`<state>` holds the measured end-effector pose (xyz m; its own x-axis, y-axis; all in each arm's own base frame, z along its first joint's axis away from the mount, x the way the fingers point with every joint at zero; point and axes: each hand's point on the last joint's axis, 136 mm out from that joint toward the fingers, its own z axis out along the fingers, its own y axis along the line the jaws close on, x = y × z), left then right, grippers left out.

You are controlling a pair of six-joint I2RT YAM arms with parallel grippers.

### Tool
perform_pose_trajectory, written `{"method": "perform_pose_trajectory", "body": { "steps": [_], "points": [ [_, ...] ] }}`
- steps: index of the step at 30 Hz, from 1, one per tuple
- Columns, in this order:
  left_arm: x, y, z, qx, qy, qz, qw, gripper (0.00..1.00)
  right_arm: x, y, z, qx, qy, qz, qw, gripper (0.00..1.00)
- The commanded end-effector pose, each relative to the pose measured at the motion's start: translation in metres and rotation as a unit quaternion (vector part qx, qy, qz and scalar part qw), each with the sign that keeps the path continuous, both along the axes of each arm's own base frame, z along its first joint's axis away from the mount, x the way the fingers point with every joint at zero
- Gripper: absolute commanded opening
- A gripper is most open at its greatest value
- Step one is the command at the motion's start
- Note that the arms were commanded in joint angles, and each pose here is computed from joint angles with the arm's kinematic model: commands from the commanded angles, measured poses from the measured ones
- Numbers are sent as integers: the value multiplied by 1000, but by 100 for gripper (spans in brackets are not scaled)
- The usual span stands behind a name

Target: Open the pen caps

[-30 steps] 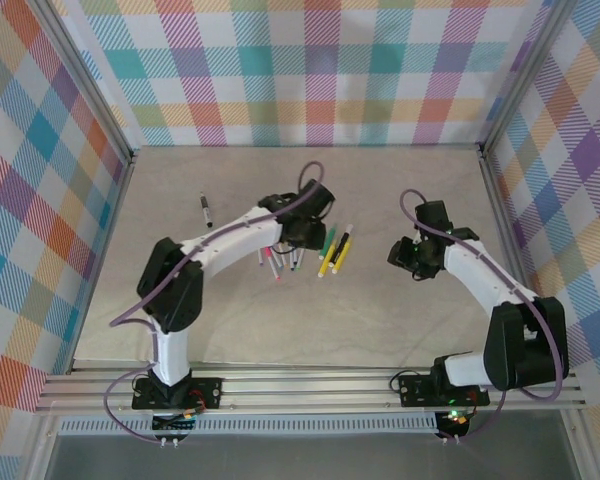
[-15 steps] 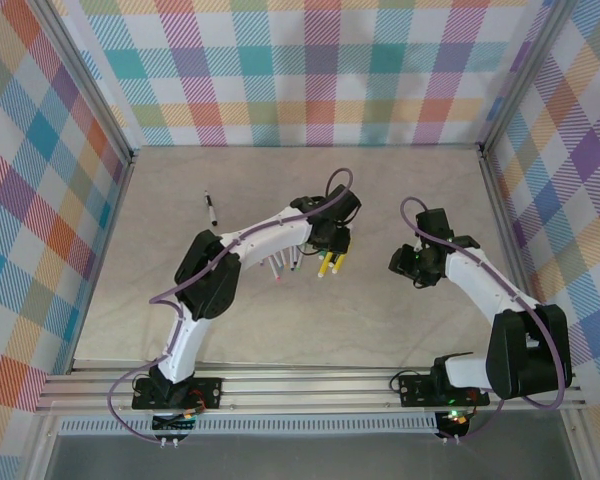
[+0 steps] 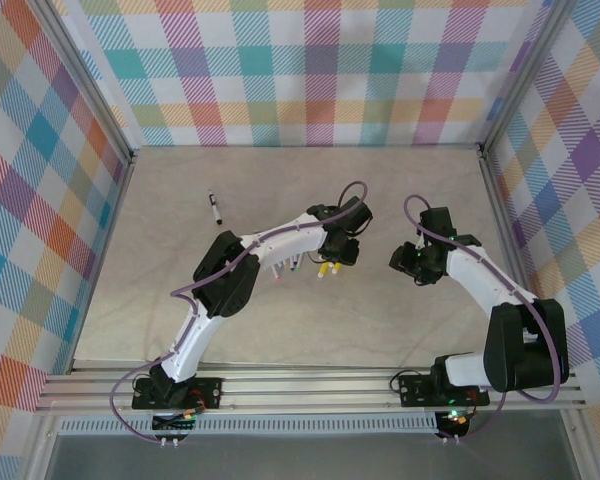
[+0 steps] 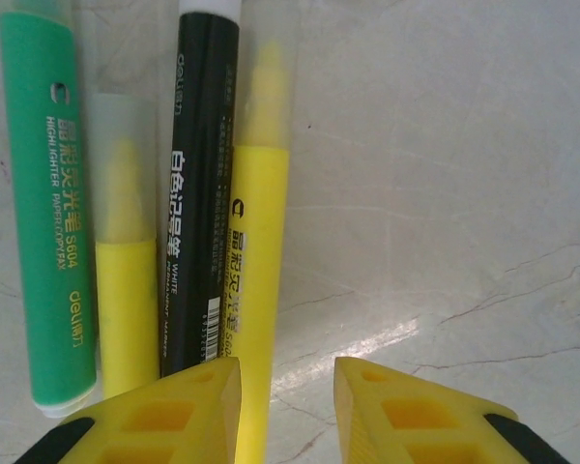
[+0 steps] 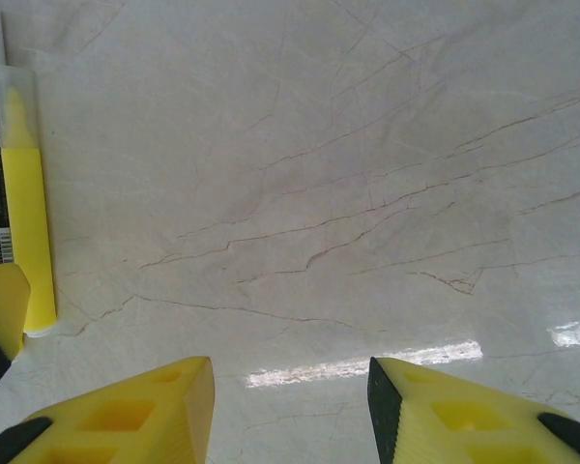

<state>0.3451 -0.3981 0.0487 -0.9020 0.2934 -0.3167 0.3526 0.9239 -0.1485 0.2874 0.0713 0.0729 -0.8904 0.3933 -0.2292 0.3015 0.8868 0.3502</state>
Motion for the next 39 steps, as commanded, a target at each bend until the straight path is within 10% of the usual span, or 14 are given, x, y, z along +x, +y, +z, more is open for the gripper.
{"method": "perform_pose_trajectory", "body": {
  "steps": [1, 22, 39],
  "points": [
    [-5, 2, -5, 13, 9, -5, 1000, 31, 2, 1, -1, 11, 1, -1, 1000, 47],
    [-8, 10, -48, 55, 29, -4, 998, 27, 4, 4, -10, 26, 12, -3, 1000, 46],
    [-16, 5, -35, 34, 39, -23, 998, 0, 13, 12, 8, 47, -7, 4, 999, 46]
  ]
}}
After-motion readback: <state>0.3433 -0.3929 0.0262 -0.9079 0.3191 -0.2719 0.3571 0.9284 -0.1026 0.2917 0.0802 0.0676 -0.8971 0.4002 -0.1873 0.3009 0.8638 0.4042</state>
